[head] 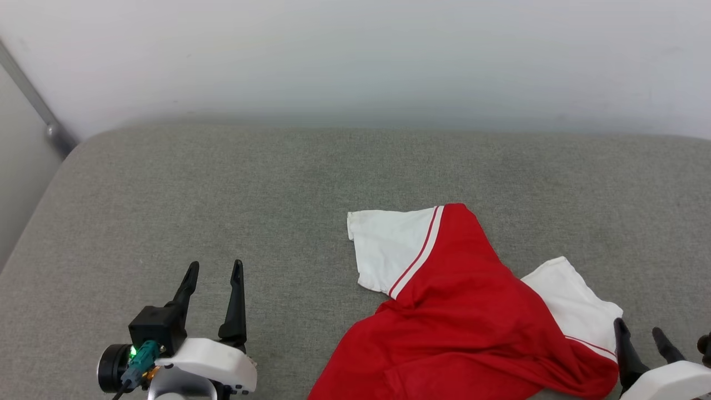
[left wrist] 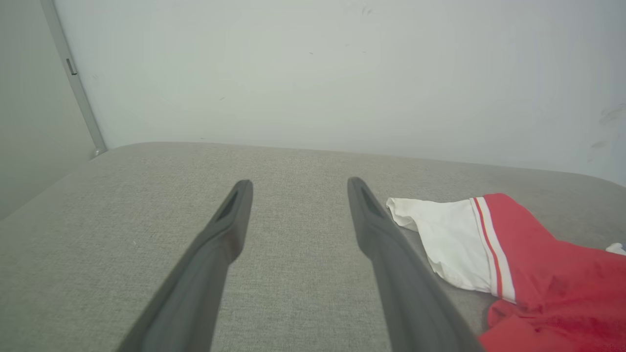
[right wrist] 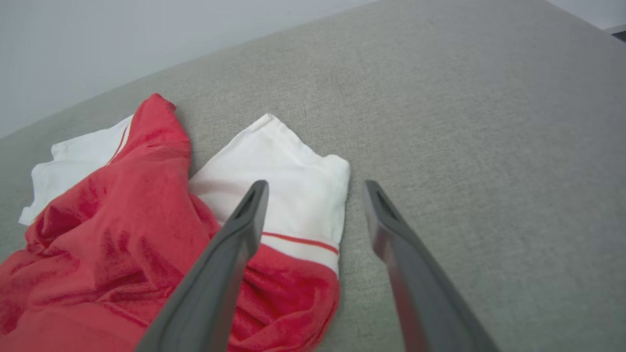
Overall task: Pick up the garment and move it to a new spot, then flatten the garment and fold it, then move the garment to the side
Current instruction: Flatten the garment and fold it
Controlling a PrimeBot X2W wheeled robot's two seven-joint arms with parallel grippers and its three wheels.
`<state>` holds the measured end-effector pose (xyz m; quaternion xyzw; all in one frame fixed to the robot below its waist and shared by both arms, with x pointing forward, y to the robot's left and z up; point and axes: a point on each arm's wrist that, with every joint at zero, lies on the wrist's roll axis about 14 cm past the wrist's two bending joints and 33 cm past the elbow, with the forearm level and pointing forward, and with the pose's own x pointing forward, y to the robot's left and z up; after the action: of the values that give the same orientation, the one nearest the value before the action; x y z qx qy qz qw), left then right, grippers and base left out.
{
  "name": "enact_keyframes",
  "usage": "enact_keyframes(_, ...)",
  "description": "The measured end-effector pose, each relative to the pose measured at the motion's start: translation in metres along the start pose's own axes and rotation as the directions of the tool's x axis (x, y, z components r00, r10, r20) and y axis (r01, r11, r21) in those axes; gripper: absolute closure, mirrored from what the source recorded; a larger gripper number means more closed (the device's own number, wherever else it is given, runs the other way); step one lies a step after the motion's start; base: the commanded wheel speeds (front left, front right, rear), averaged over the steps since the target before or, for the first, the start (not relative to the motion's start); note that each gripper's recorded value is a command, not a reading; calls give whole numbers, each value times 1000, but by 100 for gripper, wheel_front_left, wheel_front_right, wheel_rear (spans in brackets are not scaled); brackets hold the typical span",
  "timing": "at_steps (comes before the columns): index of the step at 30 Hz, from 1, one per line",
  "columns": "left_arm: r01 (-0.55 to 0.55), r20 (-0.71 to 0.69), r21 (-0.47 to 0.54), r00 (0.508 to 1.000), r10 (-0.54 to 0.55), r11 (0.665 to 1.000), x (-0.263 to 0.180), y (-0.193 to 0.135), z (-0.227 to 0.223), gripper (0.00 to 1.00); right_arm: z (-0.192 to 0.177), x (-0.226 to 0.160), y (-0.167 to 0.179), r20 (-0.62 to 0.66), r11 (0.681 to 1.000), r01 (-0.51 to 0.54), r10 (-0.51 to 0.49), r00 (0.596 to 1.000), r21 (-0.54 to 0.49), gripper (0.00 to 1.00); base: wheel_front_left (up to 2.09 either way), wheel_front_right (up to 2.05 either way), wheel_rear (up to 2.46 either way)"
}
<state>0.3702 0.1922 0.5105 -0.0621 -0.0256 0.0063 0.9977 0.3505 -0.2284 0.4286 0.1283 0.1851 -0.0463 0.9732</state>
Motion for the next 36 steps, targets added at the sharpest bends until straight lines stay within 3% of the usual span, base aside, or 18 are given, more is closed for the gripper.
enact_keyframes(4, -10, -2, 9, 1000, 10, 1000, -8, 4, 3, 0, 32, -3, 11, 146, 998, -24, 33, 989, -62, 0, 0, 0, 0)
enact_keyframes(9, -24, 1, 26, 1000, 24, 999, -14, 9, 7, 0, 61, -9, 48, 256, 983, -108, 144, 956, -147, 0, 0, 0, 0)
enact_keyframes(16, -30, -7, 43, 1000, 31, 999, -17, 13, 9, 0, 73, -27, 92, 299, 949, -208, 274, 914, -237, 0, 0, 0, 0)
enact_keyframes(22, -10, -31, 55, 999, 12, 998, -12, 8, 5, 0, 69, -40, 100, 288, 944, -231, 296, 911, -237, 0, 0, 0, 0)
enact_keyframes(29, 147, -60, 58, 988, -143, 987, 27, -32, 6, 0, 76, -38, 93, 304, 952, -209, 271, 913, -222, 0, 0, 0, 0)
enact_keyframes(36, 367, -215, 72, 914, -345, 927, 94, -84, -7, 0, 77, -17, 79, 293, 966, -167, 221, 930, -198, 0, 0, 0, 0)
